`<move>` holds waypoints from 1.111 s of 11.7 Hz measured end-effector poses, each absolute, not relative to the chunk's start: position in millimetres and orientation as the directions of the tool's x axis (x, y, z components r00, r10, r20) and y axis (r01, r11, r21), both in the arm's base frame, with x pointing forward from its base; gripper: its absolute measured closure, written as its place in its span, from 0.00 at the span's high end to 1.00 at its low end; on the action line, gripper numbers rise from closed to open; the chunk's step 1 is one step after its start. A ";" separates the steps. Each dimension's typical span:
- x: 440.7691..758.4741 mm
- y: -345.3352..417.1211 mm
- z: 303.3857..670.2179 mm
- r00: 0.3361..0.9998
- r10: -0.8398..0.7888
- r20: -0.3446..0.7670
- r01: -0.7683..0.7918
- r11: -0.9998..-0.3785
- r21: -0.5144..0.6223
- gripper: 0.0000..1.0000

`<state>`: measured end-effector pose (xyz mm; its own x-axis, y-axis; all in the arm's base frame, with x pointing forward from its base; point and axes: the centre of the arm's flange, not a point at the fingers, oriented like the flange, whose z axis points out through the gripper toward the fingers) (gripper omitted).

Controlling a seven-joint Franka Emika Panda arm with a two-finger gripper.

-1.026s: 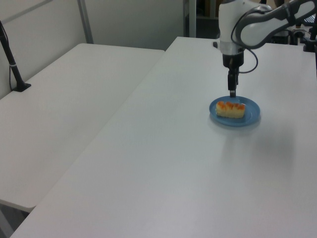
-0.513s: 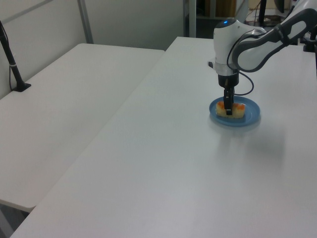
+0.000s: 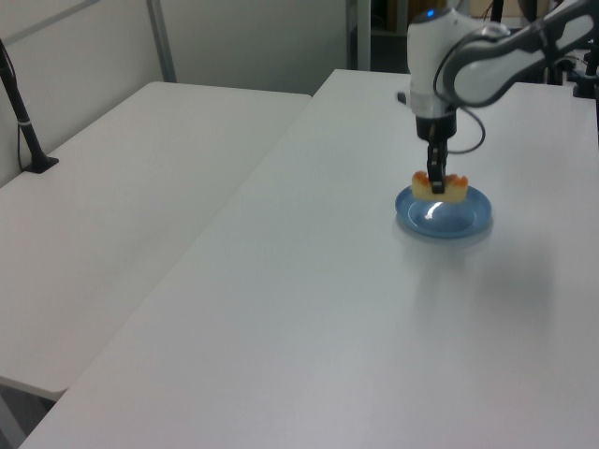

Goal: Put the bread on the table
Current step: 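Carry the bread roll off the plate and set it on the table, then open the gripper and raise it away from the bread roll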

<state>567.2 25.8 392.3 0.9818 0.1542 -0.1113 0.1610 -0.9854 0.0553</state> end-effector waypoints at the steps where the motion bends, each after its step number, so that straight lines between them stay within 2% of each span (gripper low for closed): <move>1: 564.6 35.2 424.1 0.980 0.165 -0.112 0.171 -0.984 0.049 0.41; 2: 561.9 55.7 450.3 0.982 0.160 -0.099 0.165 -0.985 0.048 0.41; 4: 553.1 128.3 471.7 0.985 0.159 -0.062 0.162 -0.986 0.049 0.41; 7: 518.7 236.6 472.4 0.985 0.164 -0.051 0.166 -0.985 0.049 0.42; 9: 514.6 251.8 459.2 0.985 0.156 -0.074 0.160 -0.986 0.051 0.42; 10: 519.8 248.5 447.6 0.985 0.148 -0.088 0.153 -0.987 0.050 0.47; 11: 525.3 245.9 432.9 0.985 0.140 -0.100 0.146 -0.988 0.048 0.58; 13: 530.7 245.4 386.6 0.983 0.127 -0.132 0.133 -0.990 0.043 0.88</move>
